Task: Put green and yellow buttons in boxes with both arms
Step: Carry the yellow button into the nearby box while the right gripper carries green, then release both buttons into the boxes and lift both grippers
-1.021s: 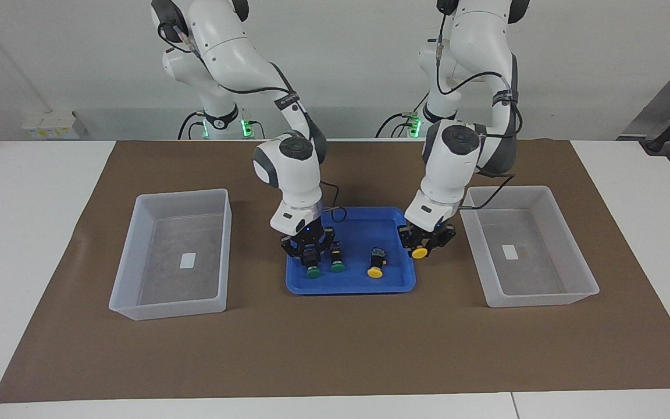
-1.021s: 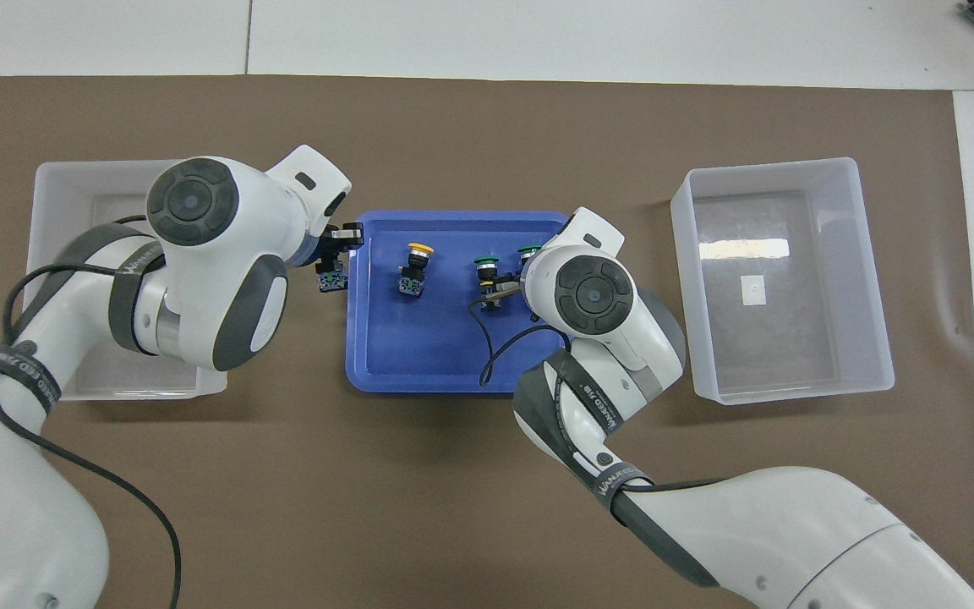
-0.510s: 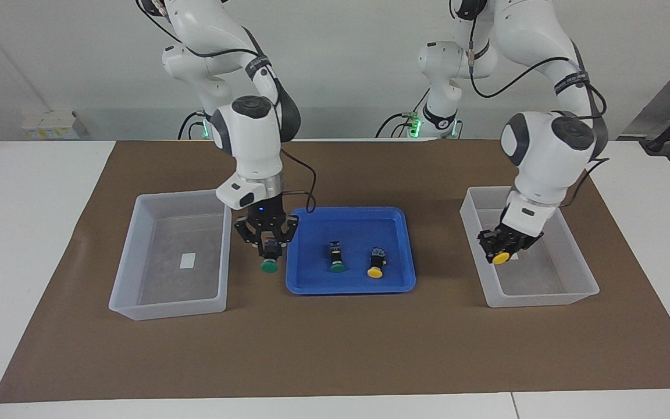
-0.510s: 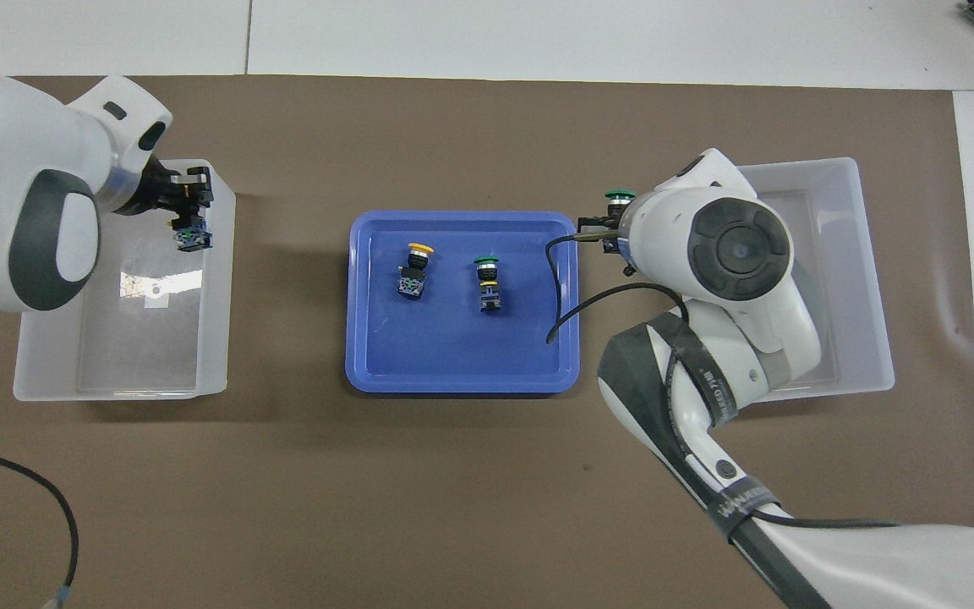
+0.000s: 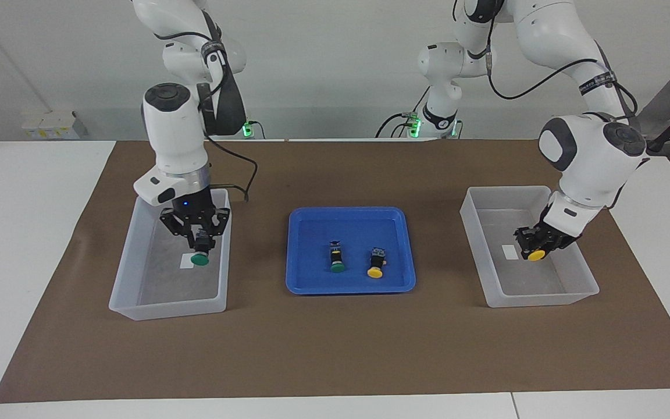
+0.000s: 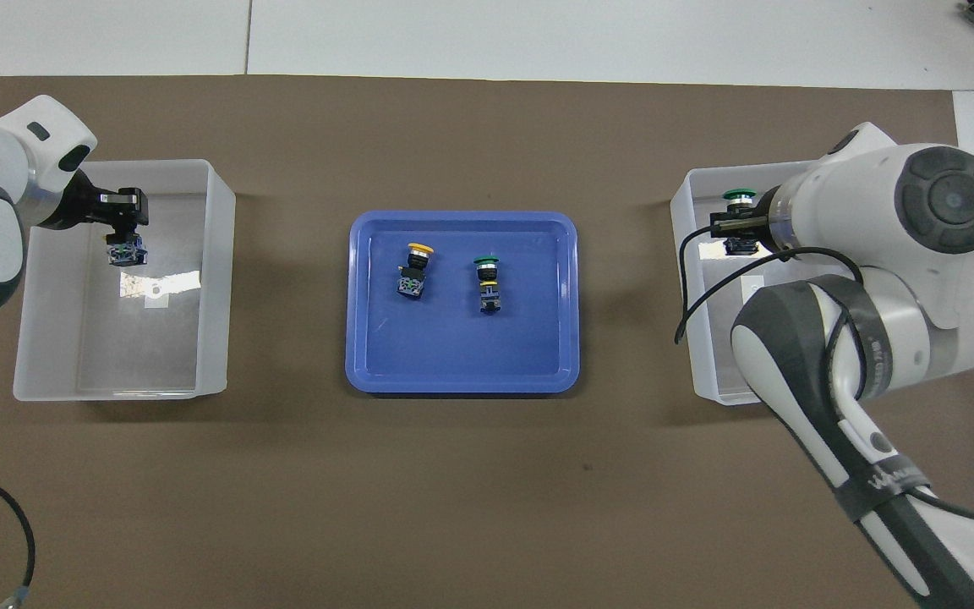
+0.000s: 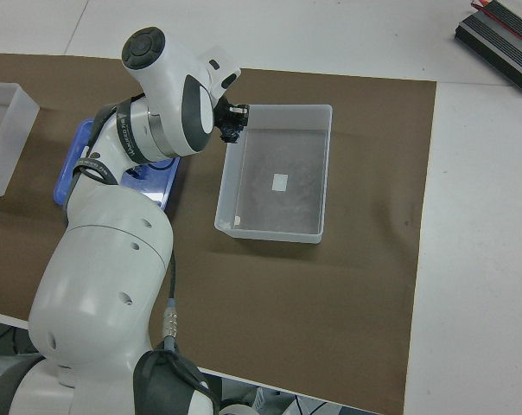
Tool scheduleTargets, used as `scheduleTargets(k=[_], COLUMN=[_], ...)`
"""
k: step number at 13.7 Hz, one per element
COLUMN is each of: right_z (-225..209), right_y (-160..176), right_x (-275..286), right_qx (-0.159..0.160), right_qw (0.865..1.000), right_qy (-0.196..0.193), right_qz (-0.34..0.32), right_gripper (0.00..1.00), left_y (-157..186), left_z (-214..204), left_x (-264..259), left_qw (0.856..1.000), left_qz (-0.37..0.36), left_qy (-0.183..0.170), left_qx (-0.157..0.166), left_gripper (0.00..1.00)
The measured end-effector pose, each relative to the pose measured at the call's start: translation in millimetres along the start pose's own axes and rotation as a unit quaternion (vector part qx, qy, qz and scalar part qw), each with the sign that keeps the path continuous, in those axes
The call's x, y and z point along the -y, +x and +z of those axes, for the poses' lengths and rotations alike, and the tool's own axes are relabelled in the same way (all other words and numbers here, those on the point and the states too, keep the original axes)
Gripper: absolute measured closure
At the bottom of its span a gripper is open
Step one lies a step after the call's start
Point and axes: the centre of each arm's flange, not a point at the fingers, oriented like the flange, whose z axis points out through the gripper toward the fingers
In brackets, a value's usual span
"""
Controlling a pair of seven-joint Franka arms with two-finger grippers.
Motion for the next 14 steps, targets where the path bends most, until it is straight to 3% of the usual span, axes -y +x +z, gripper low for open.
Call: scheduleTargets(k=[3, 9, 14], right_z=[20.5, 78.2, 125.5], right_y=[-8.5, -3.5, -2.6], right_x=[-43.3, -65.8, -62.8], right_qx=[0.019, -0.005, -0.013], right_qw=[1.000, 1.000, 1.000], right_qy=[0.004, 0.011, 0.018], right_qz=[-0.001, 0.003, 0.003], right_gripper=[0.58, 0.58, 0.58], left_y=[-12.4, -20.6, -20.5], left_z=[27.7, 64.0, 68.5], left_x=[5.3, 8.0, 7.0], left_qw=[1.000, 1.000, 1.000], left_qz=[0.004, 0.007, 0.011], left_qy=[0.002, 0.005, 0.005], left_qx=[-0.004, -0.006, -0.006], left_gripper=[0.61, 0.61, 0.57])
